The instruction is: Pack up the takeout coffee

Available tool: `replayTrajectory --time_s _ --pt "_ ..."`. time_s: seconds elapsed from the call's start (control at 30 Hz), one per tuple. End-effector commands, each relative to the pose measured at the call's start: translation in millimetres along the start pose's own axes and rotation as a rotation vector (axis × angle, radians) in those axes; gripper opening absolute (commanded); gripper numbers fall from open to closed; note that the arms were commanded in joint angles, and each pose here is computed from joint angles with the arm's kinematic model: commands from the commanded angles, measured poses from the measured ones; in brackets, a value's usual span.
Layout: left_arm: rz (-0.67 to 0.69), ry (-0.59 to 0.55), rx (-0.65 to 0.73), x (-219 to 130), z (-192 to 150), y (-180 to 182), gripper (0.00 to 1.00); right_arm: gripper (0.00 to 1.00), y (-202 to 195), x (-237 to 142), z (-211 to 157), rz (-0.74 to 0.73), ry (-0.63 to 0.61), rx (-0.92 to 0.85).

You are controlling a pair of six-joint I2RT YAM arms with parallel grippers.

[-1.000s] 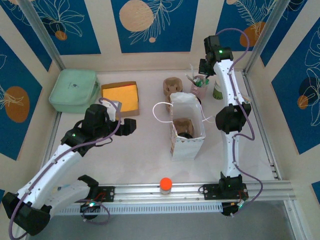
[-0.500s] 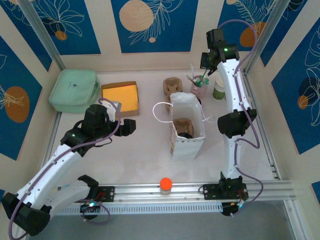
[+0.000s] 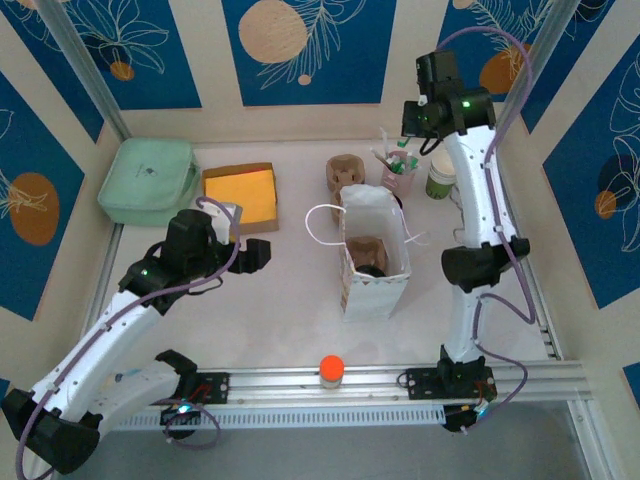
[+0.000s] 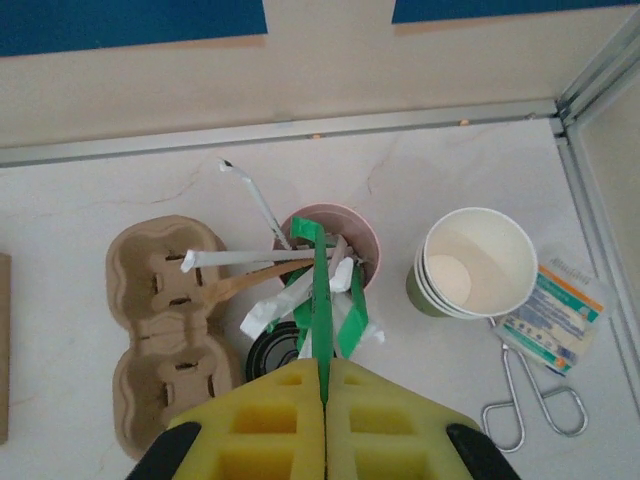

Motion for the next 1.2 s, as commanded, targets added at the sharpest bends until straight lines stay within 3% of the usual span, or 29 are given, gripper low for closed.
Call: replayTrajectory --time_s 0.0,0.33,0.7,0.9,1.17 --pt "-0.018 -0.038 0.025 -9 8 -6 0.92 0.07 -2 -36 -4 -0.001 -0.047 -0.028" --pt "-0.023 -0.038 0.023 -9 6 -6 0.91 0.06 6 -105 -19 0.074 -0.136 -0.084" --pt "-0.026 -0.030 0.018 -1 5 -5 0.91 0.07 9 -174 -63 0.354 -0.211 -0.101" --pt "-0.043 -0.020 0.009 5 7 -7 0.91 0.07 6 -190 -87 0.412 -0.168 -0.116" --pt "-0.054 -0.015 0.005 6 9 -9 0.90 0.07 11 -177 -111 0.457 -0.072 -0.118"
Point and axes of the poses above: each hand's point on the last joint's axis, 136 mm out from that joint toward the fingers, its own x axis out along the fingers, its own y axis along the line the jaws close on, z = x × y, the point moved 7 cm from there along -x, back along the fingers, and after that the axes turned 8 degrees about -x, right-handed, at the moved point
